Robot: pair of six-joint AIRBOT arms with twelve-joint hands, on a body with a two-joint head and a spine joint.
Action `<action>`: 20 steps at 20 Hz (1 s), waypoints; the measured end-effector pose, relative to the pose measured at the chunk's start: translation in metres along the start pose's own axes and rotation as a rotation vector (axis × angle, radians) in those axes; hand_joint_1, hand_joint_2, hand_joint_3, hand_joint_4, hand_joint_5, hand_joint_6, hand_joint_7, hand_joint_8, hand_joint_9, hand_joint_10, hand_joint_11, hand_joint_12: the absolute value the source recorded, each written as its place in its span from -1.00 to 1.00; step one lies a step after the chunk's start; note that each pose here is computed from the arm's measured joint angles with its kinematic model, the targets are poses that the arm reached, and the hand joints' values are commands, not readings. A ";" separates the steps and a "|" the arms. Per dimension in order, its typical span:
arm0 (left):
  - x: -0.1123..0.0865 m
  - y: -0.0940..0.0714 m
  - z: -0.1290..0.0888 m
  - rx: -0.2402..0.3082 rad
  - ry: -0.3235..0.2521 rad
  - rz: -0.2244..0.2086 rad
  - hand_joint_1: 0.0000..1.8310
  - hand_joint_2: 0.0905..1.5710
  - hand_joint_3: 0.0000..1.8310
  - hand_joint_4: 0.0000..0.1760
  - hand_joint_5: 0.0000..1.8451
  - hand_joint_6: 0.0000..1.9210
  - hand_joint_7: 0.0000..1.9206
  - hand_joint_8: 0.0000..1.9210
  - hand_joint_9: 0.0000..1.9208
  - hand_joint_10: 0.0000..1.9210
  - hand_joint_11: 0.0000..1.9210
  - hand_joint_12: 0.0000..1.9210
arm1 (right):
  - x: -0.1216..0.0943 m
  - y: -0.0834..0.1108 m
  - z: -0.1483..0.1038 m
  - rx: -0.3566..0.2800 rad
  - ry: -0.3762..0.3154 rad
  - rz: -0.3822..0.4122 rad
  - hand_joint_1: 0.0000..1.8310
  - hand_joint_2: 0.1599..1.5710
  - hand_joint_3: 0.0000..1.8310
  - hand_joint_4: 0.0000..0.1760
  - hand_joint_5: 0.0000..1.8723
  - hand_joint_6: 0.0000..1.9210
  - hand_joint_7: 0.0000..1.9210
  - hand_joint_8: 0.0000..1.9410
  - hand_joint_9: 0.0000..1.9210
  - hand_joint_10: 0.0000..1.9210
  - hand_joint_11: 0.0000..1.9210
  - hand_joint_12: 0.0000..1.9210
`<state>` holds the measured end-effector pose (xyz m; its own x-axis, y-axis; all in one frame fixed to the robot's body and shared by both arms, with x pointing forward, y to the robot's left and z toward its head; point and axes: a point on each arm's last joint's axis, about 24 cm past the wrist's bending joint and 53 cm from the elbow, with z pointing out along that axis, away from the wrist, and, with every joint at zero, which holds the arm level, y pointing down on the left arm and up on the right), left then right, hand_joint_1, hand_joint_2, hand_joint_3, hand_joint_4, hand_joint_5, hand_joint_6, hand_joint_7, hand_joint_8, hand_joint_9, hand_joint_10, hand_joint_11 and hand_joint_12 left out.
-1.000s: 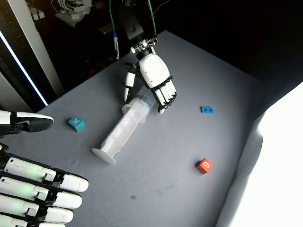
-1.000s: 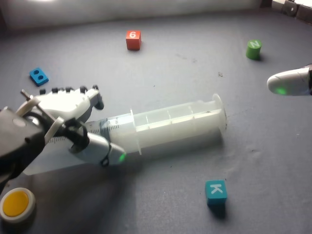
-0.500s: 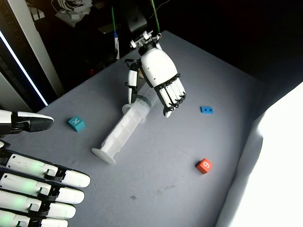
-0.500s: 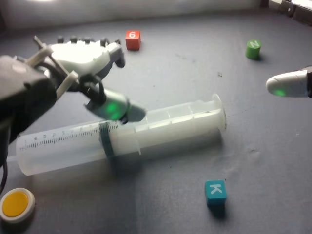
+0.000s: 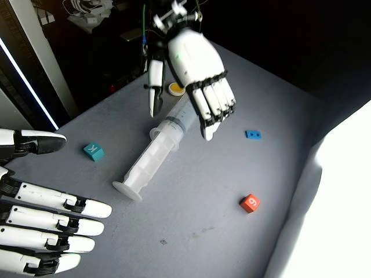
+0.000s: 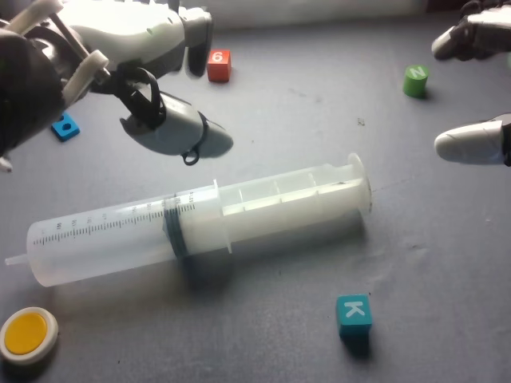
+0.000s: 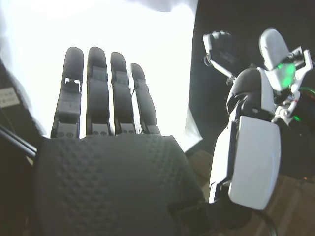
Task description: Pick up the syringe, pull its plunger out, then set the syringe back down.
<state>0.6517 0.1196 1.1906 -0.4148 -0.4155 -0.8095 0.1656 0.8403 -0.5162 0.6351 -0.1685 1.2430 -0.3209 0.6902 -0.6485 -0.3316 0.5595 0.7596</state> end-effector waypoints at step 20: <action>0.002 -0.044 -0.018 0.124 0.025 -0.025 -0.15 0.87 -1.00 1.00 0.40 1.00 0.55 1.00 0.60 1.00 0.51 1.00 | 0.000 0.015 -0.001 -0.062 -0.003 -0.096 0.09 0.78 -1.00 -1.00 0.49 1.00 0.61 1.00 0.67 1.00 0.78 1.00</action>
<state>0.6275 0.0883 1.2167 -0.4424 -0.4253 -0.7895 0.2642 0.7795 -0.5680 0.6295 -0.1601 1.2541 -0.2821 0.6366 -0.7178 -0.4149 0.5937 0.6895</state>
